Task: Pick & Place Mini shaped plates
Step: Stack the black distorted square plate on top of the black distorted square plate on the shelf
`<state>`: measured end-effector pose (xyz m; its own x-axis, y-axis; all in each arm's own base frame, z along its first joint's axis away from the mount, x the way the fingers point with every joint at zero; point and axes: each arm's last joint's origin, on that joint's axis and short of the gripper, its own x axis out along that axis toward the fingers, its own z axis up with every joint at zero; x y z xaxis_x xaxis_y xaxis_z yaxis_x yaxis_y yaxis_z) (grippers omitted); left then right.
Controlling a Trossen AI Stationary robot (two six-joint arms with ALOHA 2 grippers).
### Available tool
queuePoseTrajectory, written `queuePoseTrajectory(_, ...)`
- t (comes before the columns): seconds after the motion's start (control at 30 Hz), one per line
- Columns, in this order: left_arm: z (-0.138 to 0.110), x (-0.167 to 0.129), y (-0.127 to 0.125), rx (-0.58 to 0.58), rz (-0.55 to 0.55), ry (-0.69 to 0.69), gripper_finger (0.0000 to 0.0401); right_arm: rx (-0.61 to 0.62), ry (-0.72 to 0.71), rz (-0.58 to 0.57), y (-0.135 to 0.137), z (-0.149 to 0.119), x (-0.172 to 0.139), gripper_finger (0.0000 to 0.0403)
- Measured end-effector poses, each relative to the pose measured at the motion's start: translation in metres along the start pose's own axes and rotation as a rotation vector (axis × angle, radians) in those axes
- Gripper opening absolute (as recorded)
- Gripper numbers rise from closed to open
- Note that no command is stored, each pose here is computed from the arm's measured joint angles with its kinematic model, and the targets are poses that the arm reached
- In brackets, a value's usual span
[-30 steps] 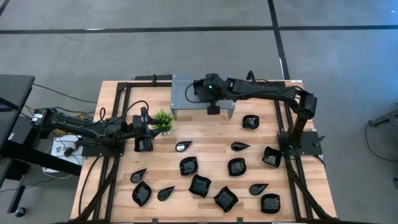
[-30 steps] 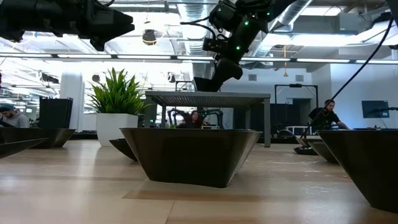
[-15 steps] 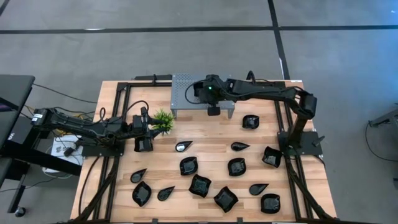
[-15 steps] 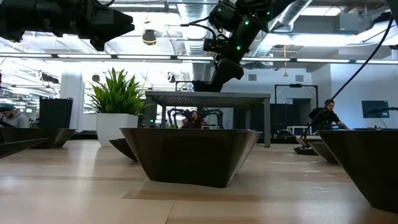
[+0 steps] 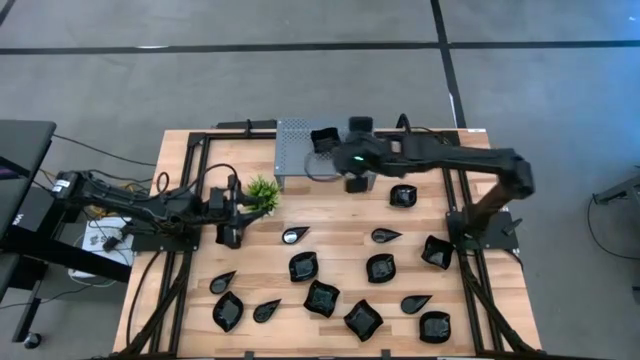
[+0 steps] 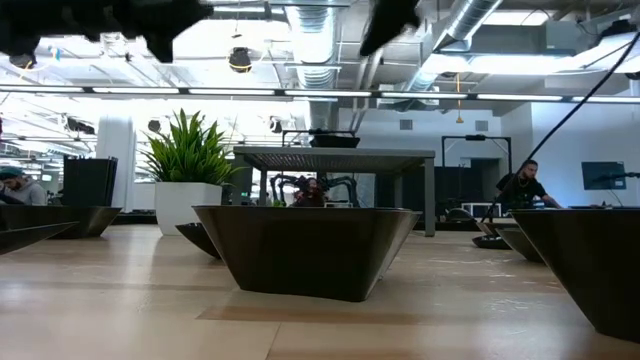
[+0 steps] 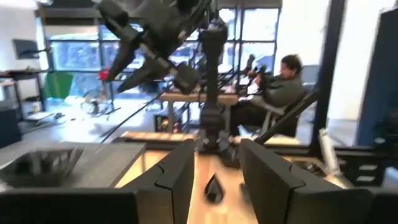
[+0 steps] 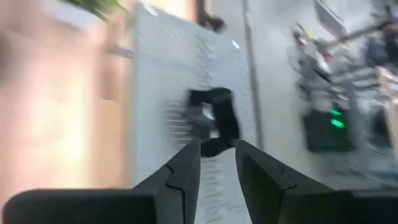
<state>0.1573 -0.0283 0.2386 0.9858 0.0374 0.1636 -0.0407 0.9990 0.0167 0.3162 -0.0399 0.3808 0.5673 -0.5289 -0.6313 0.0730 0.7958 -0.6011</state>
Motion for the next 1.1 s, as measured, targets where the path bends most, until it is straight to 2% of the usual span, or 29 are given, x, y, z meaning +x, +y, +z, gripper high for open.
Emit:
queuePoseTrajectory(0.07,0.007,0.004,-0.006,-0.016,-0.03,-0.01,0.0131,0.081,-0.062,0.105,0.0,-0.008,-0.03,0.0098)
queuePoseTrajectory(0.17,0.01,0.015,-0.021,-0.002,-0.104,0.084,0.0131,0.19,-0.173,0.327,0.004,-0.029,-0.058,0.0098)
queuePoseTrajectory(0.23,0.003,0.024,-0.033,0.044,-0.143,0.244,0.0131,0.201,-0.292,0.453,0.014,-0.044,-0.06,0.0098)
queuePoseTrajectory(0.33,0.001,0.037,-0.05,0.131,-0.175,0.471,0.0131,0.189,-0.5,0.558,0.04,-0.067,-0.046,0.0098)
queuePoseTrajectory(0.4,0.006,0.043,-0.059,0.14,-0.184,0.617,0.0131,0.219,-0.586,0.558,0.056,-0.084,-0.034,0.0098)
queuePoseTrajectory(0.47,0.006,0.042,-0.063,0.09,-0.147,0.81,0.0131,0.26,-0.64,0.547,0.069,-0.099,-0.023,0.0098)
queuePoseTrajectory(0.63,0.004,0.017,-0.058,-0.112,0.08,1.214,0.0131,0.281,-0.651,0.527,0.09,-0.125,-0.002,0.0098)
queuePoseTrajectory(0.73,-0.006,-0.003,-0.051,-0.141,0.207,1.383,0.0131,0.324,-0.664,0.506,0.085,-0.126,-0.003,0.0098)
queuePoseTrajectory(0.83,-0.026,-0.016,-0.045,-0.139,0.268,1.465,0.0131,0.341,-0.663,0.49,0.081,-0.127,-0.004,0.0098)
queuePoseTrajectory(1.1,-0.06,-0.035,-0.038,-0.147,0.33,1.522,0.0131,0.327,-0.666,0.477,0.08,-0.128,-0.004,0.0098)
